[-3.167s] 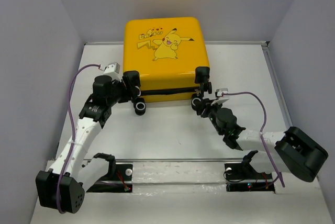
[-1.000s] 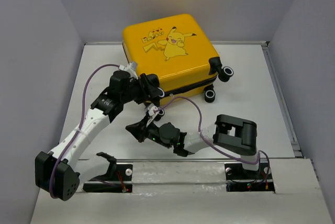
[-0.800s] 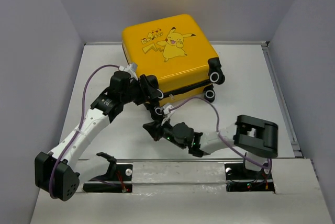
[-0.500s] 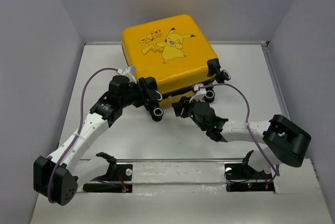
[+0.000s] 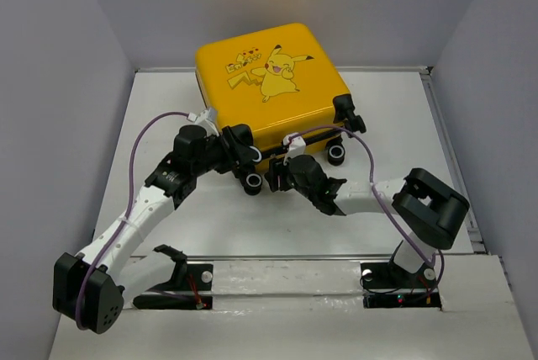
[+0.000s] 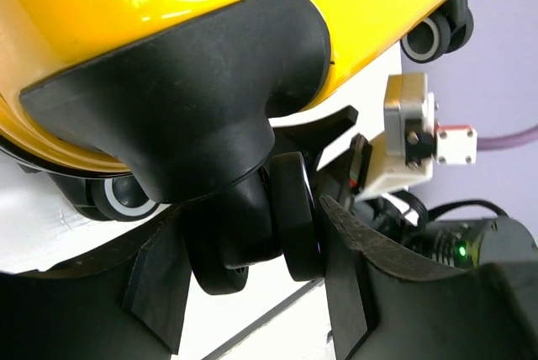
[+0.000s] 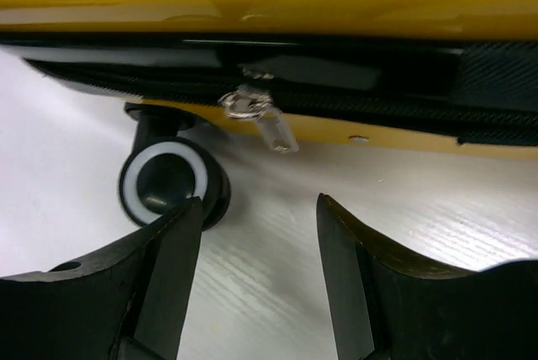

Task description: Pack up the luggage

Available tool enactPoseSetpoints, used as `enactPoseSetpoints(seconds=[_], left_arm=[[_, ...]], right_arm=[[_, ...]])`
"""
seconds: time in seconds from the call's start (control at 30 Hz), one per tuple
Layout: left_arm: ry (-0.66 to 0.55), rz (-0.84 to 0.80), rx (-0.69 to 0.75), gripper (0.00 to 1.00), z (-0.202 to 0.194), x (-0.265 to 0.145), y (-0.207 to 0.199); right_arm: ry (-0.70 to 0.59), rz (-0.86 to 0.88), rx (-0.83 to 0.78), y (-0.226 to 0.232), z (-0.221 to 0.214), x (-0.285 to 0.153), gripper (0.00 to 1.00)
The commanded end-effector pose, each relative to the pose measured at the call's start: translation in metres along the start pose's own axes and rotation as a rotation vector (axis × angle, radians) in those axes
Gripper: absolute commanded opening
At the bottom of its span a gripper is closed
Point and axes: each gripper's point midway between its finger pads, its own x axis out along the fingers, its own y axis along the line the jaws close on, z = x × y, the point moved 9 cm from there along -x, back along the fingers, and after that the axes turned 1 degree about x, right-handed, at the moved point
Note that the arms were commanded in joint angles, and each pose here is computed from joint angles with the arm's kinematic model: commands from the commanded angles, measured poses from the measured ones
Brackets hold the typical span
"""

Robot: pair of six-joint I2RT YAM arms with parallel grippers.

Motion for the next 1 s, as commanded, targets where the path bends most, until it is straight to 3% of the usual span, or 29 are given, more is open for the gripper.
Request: enactPoseSetpoints(seconds=[0.0,0.23,0.53,0.67,0.9,0.97], left_arm=[[-0.137,-0.395,0.22,0.06,0.022,-0.027,-0.058],[-0.131,-0.393,0.214,0.06,0.019,-0.026,-0.055],[-0.115,-0.383,0.206,0.06,0.015,-0.022,-0.051],[-0.113,-0.374,0.205,0.06,0.014,-0.021,-0.048],[-0.102,-0.364,0.199,0.06,0.012,-0.016,-0.044],[-0.102,-0.366,0.197,0.06,0.012,-0.014,-0.046]], right_arm=[[-0.12,-0.008,0.007,-0.01,0.031,0.014,0.6],[-0.226,0.093,0.003,-0.003,0.053,0.016,0.48],[-0.271,0.213,-0.004,0.011,0.065,0.012,0.46],[-0.311,0.213,0.0,0.01,0.071,0.008,0.37],[-0.353,0.244,0.02,0.014,0.079,0.001,0.09],[-0.357,0.267,0.026,0.015,0.079,-0.002,0.07]])
